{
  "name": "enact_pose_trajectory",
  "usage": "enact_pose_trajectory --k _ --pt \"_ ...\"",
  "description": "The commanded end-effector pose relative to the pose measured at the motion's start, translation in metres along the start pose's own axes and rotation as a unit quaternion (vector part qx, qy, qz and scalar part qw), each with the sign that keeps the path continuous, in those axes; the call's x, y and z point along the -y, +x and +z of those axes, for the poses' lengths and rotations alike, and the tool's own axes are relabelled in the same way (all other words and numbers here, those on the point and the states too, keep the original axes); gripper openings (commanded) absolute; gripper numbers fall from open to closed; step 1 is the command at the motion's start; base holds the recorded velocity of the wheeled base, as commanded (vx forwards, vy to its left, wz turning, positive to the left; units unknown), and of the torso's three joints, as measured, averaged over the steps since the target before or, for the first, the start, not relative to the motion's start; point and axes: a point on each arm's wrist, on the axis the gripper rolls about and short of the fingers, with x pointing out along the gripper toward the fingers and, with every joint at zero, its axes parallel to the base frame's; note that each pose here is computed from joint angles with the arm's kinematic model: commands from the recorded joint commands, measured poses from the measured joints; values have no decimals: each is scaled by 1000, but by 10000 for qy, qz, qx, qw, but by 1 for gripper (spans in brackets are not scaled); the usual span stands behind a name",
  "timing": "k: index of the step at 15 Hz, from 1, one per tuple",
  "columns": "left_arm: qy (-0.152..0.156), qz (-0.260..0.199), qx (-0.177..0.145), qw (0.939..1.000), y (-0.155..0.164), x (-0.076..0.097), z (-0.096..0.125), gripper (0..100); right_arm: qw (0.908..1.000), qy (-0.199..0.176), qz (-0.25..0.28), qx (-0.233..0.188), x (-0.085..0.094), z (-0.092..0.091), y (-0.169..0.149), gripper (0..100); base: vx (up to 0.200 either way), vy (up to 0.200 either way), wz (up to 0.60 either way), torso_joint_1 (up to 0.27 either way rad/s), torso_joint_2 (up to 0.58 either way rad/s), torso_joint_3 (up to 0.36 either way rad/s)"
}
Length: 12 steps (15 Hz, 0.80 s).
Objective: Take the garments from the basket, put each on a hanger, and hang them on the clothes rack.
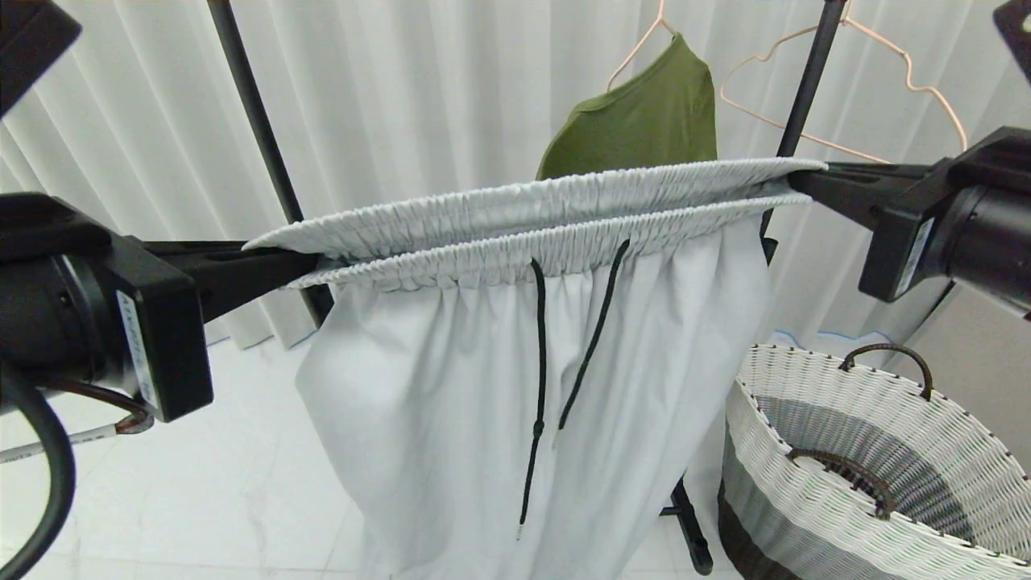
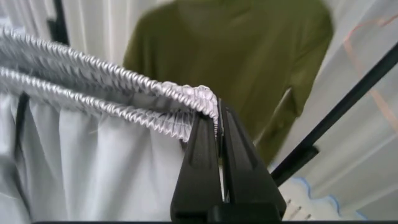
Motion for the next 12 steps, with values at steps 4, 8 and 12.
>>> enact_pose_trajectory --k 4,8,12 --pt "-97 -98 361 9993 9 5 33 0 9997 51 -114 199 9 22 -1 0 0 0 0 0 0 0" --pt "-25 -270 301 9992 15 15 33 0 10000 -22 -43 -74 18 30 -27 0 0 0 0 0 0 0" --pt "-12 -190 437 9989 21 18 37 0 9986 -93 412 -305 26 39 -57 0 0 0 0 0 0 0"
